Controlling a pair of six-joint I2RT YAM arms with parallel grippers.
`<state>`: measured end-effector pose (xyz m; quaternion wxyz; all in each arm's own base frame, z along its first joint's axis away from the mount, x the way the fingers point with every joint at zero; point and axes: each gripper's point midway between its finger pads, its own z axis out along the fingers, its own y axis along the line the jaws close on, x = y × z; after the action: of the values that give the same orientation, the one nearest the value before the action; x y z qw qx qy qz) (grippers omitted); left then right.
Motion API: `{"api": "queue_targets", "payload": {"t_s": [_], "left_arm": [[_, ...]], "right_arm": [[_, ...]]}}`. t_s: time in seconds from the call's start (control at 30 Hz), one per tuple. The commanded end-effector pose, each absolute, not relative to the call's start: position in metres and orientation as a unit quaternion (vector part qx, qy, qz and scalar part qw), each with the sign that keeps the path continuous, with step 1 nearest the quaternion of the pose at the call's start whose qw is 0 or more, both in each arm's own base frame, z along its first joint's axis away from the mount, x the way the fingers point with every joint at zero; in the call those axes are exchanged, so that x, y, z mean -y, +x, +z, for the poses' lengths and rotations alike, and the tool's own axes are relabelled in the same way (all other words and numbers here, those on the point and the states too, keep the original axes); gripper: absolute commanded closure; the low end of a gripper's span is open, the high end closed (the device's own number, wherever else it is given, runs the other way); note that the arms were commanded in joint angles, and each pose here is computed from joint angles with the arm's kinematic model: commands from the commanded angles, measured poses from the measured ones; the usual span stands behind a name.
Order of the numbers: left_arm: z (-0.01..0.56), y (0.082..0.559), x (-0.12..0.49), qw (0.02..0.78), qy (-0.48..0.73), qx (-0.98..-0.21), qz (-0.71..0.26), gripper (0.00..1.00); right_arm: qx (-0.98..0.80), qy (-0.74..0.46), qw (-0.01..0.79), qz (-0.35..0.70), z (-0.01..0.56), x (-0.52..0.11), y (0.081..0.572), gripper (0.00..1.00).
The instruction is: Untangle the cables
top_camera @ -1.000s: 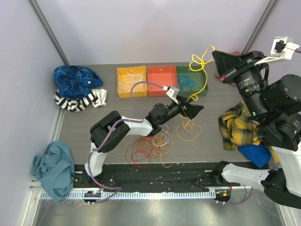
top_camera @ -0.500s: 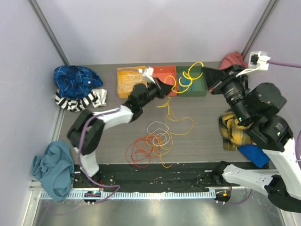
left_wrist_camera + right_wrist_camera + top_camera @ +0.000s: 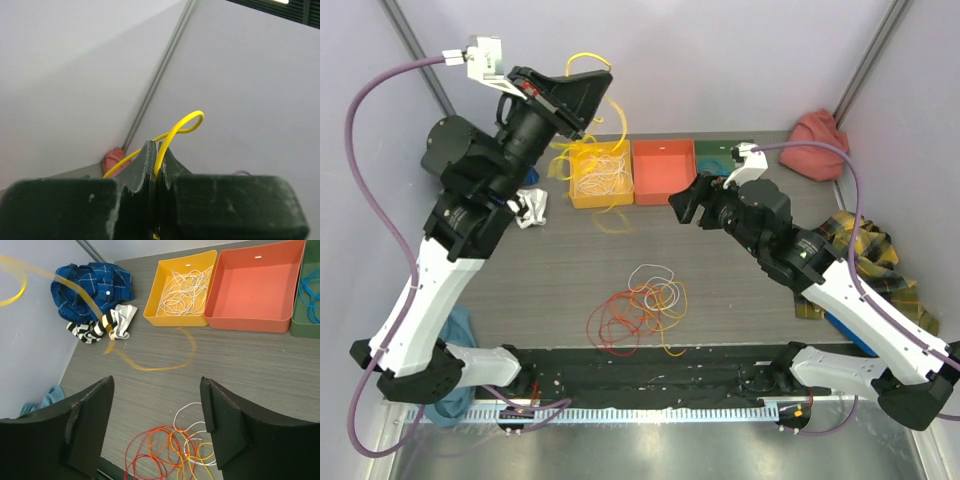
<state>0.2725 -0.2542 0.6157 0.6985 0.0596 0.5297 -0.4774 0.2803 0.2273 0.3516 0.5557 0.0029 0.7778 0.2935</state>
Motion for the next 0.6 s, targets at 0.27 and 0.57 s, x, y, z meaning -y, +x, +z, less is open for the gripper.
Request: {"api": "queue_targets", "payload": {"t_s": [0.27, 0.57], "left_arm": [[0.583, 0.304, 0.252, 0.671, 0.059, -0.634, -0.38, 1.0], [0.584, 0.309, 0.259, 0.665, 0.059, -0.636, -0.387, 1.0]], "right_arm": [[-0.735, -0.044, 0.542, 0.405, 0.336, -0.281, 0.274, 0.1], [-0.731, -0.127, 0.507, 0.439, 0.303, -0.33, 0.25, 0.06]]}}
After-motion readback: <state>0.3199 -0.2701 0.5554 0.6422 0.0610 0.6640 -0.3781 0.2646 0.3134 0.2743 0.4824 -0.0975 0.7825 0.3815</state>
